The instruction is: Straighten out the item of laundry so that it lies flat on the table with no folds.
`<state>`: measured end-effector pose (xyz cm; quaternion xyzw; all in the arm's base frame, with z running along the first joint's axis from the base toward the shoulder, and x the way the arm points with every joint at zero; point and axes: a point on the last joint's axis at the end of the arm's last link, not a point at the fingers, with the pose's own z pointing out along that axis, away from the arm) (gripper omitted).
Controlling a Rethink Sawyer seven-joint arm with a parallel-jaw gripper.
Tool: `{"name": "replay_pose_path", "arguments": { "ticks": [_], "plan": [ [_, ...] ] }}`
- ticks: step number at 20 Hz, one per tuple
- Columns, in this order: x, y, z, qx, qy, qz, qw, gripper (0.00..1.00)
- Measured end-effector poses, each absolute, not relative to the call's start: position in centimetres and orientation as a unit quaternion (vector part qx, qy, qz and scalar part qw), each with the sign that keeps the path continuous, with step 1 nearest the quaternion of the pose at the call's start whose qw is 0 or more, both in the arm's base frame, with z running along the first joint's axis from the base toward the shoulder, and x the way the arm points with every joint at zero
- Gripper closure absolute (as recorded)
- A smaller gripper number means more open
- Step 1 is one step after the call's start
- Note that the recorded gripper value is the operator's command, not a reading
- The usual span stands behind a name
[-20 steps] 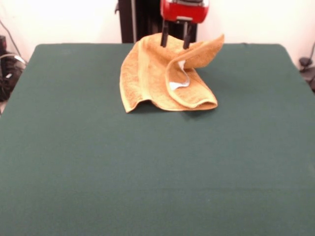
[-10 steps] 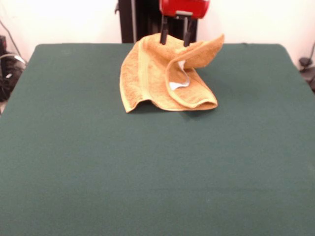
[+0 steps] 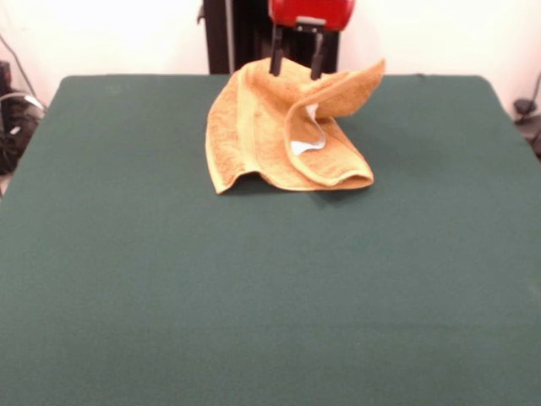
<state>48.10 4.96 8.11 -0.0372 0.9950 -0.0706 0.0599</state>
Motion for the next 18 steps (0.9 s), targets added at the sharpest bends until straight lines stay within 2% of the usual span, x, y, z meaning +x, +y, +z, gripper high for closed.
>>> {"name": "replay_pose_path", "arguments": {
  "ticks": [18],
  "plan": [
    [45.2, 5.5, 2.1, -0.044, 0.997, -0.058, 0.026, 0.00]
  ]
}}
